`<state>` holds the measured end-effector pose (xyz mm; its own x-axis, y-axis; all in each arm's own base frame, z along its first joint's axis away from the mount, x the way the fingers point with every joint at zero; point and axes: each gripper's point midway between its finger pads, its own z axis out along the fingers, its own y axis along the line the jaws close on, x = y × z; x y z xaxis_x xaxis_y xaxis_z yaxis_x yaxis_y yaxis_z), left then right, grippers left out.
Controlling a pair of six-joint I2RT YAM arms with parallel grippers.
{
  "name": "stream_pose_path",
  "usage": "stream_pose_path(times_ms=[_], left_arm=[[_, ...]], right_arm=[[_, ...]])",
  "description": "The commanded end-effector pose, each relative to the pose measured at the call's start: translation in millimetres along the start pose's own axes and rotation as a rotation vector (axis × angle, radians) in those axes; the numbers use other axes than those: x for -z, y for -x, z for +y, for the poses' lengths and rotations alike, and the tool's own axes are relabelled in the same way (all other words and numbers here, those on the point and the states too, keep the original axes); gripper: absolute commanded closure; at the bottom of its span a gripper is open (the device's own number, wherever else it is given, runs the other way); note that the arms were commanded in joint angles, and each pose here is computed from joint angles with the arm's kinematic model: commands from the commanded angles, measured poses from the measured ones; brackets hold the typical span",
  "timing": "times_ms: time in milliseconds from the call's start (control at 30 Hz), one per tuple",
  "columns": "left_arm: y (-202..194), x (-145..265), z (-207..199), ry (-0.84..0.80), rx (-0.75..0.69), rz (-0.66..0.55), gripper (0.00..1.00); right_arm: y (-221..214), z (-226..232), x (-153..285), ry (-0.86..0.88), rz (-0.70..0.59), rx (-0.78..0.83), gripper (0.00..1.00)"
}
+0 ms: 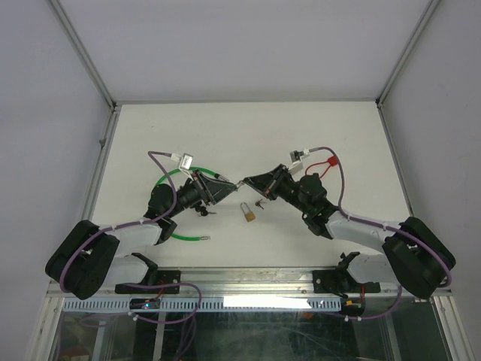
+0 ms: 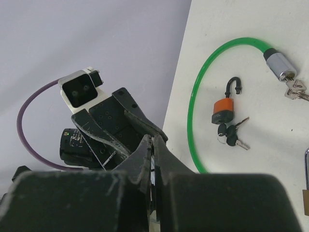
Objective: Unlock with the key
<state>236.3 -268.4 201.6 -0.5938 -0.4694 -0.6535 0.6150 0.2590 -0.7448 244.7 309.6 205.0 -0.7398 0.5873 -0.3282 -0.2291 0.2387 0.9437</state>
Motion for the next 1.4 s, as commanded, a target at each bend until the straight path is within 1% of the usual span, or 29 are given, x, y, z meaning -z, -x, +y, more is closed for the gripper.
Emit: stream_pose_path(times_ms=[0,333,733,833,933,1033,1067,1133,1200,1300,1367], left_arm=[[9.4,-1.5,-16.5,-0.079,-0.058,-0.033,0.63],[10.4,-3.1,-15.3,-0.076,-0.071,-0.037,0.73],[2.7,-2.4,-11.2,-0.071,-0.064,-0.017,0.8],[3.0,-2.1,-10.5,-0.068,-0.068,-0.02,0.86],[5.1,-1.6,-9.8,-0.055,-0.083,-0.026,1.0],[7.2,-1.0,-9.4,-0.031,-0.111,-0.016,1.0],[7.9,-0.9,-8.5,-0.016,-0.117,-0.01,1.0],[9.9,-0.7,-6.0,0.02,-0.136,0.004,1.0],[12.0,-1.8,-2.9,0.064,-0.149,0.03,1.0],[11.4,-2.9,1.7,0.128,-0.142,0.086,1.0],[5.3,-1.3,8.4,0.18,-0.13,0.146,1.0]], right_arm=[[2.2,19.7,-3.3,0.078,-0.007,-0.005,1.0],[-0.6,18.2,-5.6,0.079,0.005,-0.01,1.0],[-2.0,16.0,-7.7,0.085,0.009,-0.035,1.0],[-2.6,16.1,-7.8,0.087,0.012,-0.034,1.0],[-4.1,14.0,-7.9,0.08,0.019,-0.024,1.0],[-7.4,11.4,-7.4,0.078,0.035,0.009,1.0],[-8.3,10.8,-6.8,0.08,0.039,0.025,0.99],[-9.6,9.7,-5.5,0.085,0.052,0.076,0.89],[-9.6,9.6,-4.7,0.092,0.072,0.136,0.82],[-6.9,10.8,-1.9,0.116,0.108,0.237,0.73],[-3.4,12.1,1.3,0.138,0.13,0.305,0.65]])
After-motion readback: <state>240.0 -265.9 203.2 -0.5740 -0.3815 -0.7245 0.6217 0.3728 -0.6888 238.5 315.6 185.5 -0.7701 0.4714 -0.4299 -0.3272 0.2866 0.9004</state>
